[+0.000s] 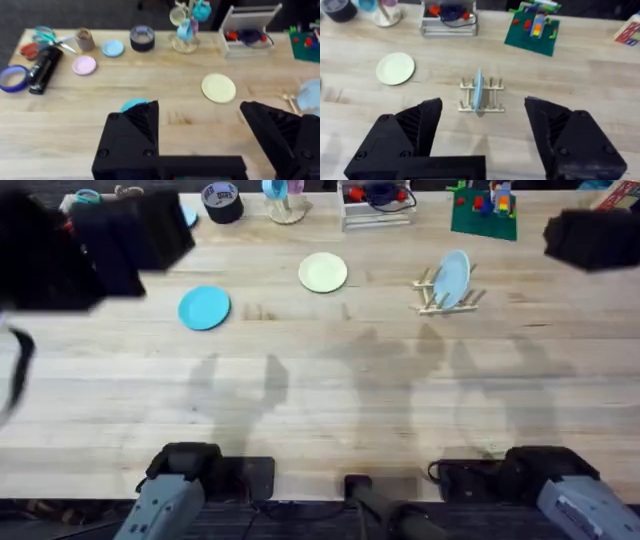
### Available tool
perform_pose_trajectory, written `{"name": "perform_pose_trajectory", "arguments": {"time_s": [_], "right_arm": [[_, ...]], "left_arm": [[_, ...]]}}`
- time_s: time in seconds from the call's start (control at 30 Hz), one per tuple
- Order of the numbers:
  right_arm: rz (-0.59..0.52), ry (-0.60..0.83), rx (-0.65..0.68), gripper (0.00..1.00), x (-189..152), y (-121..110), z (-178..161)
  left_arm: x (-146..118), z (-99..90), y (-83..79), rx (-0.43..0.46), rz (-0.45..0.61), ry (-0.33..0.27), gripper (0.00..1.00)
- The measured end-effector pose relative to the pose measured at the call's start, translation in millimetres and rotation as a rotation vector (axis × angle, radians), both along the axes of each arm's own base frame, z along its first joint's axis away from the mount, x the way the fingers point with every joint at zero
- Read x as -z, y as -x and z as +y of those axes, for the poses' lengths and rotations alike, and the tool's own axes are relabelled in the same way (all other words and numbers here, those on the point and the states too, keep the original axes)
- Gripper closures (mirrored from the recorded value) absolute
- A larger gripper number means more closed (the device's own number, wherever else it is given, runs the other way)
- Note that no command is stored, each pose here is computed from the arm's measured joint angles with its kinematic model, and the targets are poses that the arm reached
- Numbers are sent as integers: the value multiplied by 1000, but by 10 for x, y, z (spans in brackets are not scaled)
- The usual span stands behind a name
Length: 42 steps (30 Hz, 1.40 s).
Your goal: Pick up the plates from the table one by one and place each into a slot on the dish rack.
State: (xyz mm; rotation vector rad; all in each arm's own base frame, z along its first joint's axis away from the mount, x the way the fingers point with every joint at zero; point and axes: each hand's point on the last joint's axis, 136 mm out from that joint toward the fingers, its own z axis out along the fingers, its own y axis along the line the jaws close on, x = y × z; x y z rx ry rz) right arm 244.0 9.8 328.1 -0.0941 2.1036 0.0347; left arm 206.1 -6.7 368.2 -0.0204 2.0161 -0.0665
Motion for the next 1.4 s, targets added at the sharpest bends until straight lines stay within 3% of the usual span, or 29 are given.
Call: {"name": "perform_pose_trajectory", "arguments": {"time_s": [0.3,0.53,0.7,1.03,1.1,1.13,1.17,1.2,1.27,1.4], "right_arm": [[217,-22,-25,9,-97,-356,49],[322,-27,-27,7,87,-550,53],[325,-27,-27,6,111,-609,52],[290,-65,4,7,46,-679,51],[287,-69,8,7,40,-684,51],[287,-70,9,7,40,-684,51],[287,-73,11,7,40,-684,51],[287,-73,11,7,40,-684,51],[287,-73,11,7,40,-685,51],[287,-75,12,7,40,-685,51]], "left_arm": [[18,-92,-488,44,301,28,8],[274,-107,-845,47,477,37,9],[385,-119,-955,52,515,42,8],[381,-131,-926,63,521,40,13],[382,-132,-925,64,522,39,107],[381,-132,-925,65,521,38,235],[381,-133,-925,66,521,38,706],[383,-133,-923,66,523,38,870],[400,-133,-899,68,535,35,951],[416,-134,-874,69,547,36,958]]}}
